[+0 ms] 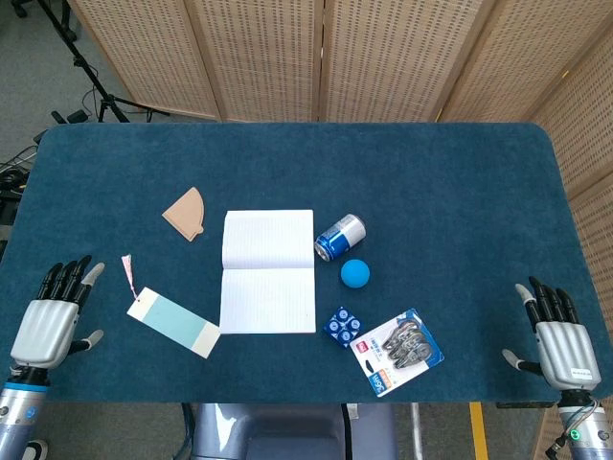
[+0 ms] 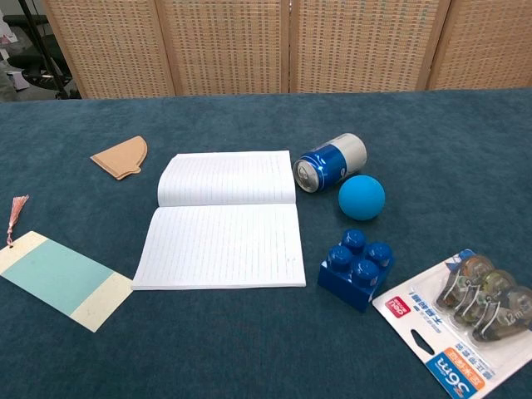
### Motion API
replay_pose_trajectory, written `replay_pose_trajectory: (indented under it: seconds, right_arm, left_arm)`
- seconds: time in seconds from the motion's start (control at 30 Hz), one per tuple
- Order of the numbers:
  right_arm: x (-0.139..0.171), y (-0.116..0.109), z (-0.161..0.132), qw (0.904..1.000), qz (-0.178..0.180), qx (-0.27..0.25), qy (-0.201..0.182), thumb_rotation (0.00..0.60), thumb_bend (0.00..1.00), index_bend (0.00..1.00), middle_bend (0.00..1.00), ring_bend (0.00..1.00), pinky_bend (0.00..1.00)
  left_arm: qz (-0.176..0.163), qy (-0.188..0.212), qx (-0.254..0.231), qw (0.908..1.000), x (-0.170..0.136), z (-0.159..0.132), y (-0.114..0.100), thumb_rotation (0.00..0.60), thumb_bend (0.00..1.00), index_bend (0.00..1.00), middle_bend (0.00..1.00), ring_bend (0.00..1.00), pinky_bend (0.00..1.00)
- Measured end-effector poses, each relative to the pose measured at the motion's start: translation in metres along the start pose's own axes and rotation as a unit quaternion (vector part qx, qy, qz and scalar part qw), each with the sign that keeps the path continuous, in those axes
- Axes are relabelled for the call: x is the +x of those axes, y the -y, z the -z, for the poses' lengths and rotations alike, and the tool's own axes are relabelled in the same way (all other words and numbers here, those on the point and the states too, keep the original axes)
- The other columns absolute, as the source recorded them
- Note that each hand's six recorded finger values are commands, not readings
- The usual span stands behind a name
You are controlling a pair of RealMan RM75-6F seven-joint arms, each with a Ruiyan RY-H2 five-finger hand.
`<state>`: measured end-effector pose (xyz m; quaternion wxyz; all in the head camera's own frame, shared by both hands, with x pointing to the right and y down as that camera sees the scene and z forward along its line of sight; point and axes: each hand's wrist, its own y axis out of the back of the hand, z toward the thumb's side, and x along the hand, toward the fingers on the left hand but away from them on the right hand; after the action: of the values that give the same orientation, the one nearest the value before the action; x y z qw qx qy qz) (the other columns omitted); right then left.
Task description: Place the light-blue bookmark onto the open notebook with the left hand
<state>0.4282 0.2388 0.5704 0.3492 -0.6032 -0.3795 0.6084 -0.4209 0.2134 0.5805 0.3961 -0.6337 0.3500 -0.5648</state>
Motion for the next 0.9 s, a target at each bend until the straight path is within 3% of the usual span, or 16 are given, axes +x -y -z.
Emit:
replay_pose_trajectory:
  seconds: [0.67, 0.9]
  right_arm:
    - [0.001, -0.002, 0.003, 1.0000, 0.000, -0.004, 0.007, 0.600, 0.05, 0.00, 0.00, 0.00, 0.00]
    - [0.000, -0.005, 0.008, 0.9998, 0.004, -0.009, 0.017, 0.600, 0.05, 0.00, 0.00, 0.00, 0.00]
  left_arm:
    - [0.005, 0.000, -0.013, 0.9999, 0.003, -0.001, 0.003, 0.600, 0.10, 0.01, 0.00, 0.00, 0.00]
    - [0.016, 0.012, -0.044, 0.9988, 0.006, -0.006, 0.005, 0.600, 0.10, 0.01, 0.00, 0.00, 0.00]
